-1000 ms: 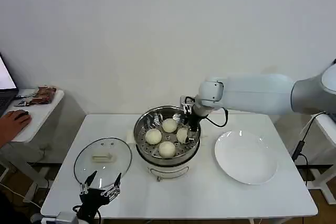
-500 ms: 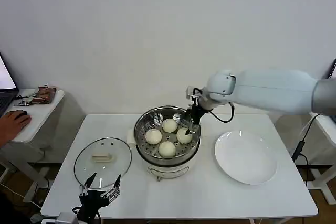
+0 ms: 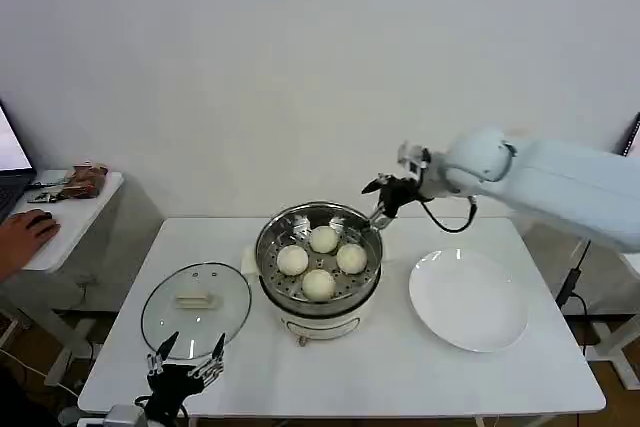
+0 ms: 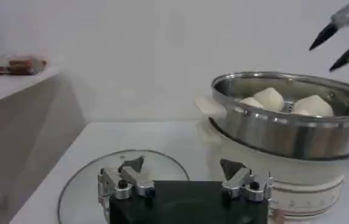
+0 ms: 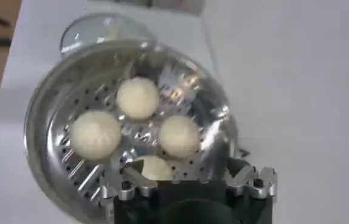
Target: Take steamed baozi put them in steamer then cover it.
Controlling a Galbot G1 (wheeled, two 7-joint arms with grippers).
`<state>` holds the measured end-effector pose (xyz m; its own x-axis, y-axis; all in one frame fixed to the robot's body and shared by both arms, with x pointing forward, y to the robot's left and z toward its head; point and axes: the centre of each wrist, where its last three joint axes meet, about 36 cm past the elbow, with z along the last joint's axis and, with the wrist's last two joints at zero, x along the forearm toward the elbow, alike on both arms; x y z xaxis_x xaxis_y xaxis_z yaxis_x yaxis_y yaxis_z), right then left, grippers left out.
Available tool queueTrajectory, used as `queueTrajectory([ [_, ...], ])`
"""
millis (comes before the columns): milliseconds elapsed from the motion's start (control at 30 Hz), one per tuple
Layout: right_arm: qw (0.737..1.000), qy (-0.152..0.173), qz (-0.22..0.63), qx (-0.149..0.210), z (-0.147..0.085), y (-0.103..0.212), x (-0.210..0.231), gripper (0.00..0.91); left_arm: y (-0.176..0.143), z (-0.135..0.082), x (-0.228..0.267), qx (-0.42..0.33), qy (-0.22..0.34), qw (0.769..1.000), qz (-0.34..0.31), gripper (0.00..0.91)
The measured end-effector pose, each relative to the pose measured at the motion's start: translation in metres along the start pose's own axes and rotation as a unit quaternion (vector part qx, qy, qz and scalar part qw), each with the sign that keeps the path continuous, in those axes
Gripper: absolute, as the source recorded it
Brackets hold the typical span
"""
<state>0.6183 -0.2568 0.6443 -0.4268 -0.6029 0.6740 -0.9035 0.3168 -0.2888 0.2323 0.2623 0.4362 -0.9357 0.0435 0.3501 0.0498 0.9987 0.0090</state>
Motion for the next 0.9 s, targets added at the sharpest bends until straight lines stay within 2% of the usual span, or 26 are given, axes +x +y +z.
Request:
queueTrajectory([
  [167, 0.996, -0.060, 0.055, -0.034, 0.036, 0.013, 0.024, 0.907, 0.004, 0.002, -0.003, -0.001, 0.000, 1.000, -0.008, 0.907],
  [300, 0.989, -0.093, 0.109, -0.046, 0.063, 0.028, 0.042, 0.907, 0.006, 0.005, -0.002, 0.000, 0.001, 1.000, -0.013, 0.907],
  [567, 0.957, -0.132, 0.247, -0.073, 0.104, 0.060, 0.055, 0.907, 0.006, 0.004, -0.004, 0.002, -0.006, 1.000, -0.011, 0.907],
  [700, 0.942, -0.145, 0.291, -0.090, 0.118, 0.075, 0.054, 0.907, 0.008, 0.002, -0.005, -0.001, -0.012, 1.000, -0.012, 0.907],
  [900, 0.915, -0.183, 0.340, -0.114, 0.136, 0.100, 0.046, 0.907, 0.013, 0.003, -0.008, -0.003, -0.020, 1.000, -0.019, 0.907],
])
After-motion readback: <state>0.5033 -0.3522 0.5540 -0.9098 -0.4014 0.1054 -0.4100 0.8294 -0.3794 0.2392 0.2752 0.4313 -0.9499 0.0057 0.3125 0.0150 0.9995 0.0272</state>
